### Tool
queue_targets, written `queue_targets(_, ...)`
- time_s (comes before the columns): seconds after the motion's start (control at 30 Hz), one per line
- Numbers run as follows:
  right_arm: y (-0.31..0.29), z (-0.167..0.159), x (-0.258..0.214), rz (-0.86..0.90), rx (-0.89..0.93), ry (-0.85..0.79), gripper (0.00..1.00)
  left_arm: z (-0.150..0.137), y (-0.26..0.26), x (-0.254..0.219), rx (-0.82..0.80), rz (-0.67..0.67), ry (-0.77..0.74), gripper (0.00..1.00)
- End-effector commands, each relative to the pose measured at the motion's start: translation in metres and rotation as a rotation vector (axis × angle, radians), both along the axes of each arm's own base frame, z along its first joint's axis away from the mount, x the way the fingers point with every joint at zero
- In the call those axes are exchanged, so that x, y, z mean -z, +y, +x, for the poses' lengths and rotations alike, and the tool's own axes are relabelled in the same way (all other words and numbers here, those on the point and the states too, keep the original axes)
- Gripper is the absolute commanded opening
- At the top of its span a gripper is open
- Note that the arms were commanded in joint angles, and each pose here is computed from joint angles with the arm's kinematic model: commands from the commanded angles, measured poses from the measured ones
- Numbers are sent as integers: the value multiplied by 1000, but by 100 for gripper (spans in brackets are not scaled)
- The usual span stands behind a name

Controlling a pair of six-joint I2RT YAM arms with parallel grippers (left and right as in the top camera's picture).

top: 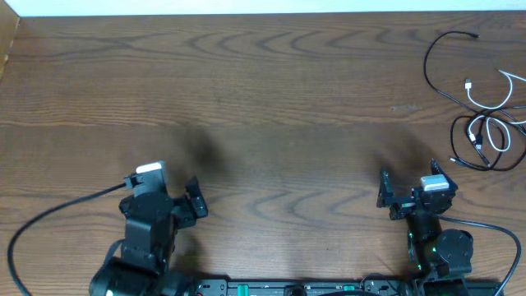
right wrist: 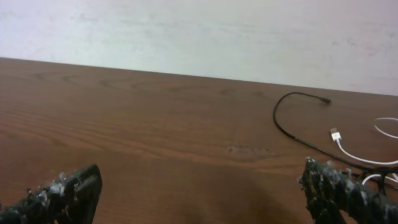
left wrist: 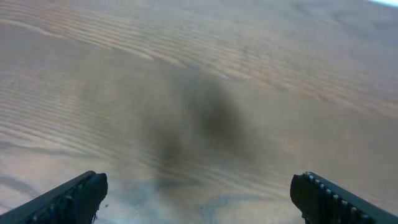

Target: Untangle cables

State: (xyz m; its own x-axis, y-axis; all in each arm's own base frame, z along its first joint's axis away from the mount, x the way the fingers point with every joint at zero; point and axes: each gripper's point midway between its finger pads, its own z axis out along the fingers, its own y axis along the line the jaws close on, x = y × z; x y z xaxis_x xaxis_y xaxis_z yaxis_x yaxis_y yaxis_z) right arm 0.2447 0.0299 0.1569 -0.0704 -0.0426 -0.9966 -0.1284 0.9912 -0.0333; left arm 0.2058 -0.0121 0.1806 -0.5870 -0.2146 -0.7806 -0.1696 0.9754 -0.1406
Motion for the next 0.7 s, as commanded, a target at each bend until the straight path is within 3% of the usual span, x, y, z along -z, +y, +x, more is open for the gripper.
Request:
queue_targets(0.0,5,-1,0,-11,-23,-3,99,2,2,4,23,-14,-72,99)
queue_targets(0.43,5,-1,0,-11,-23,-3,99,31,-6,8,110,-100,-454,99)
queue_targets(0.67,5,-1,0,-11,-23,-3,99,37,-6,-14,145,-16,-683,99)
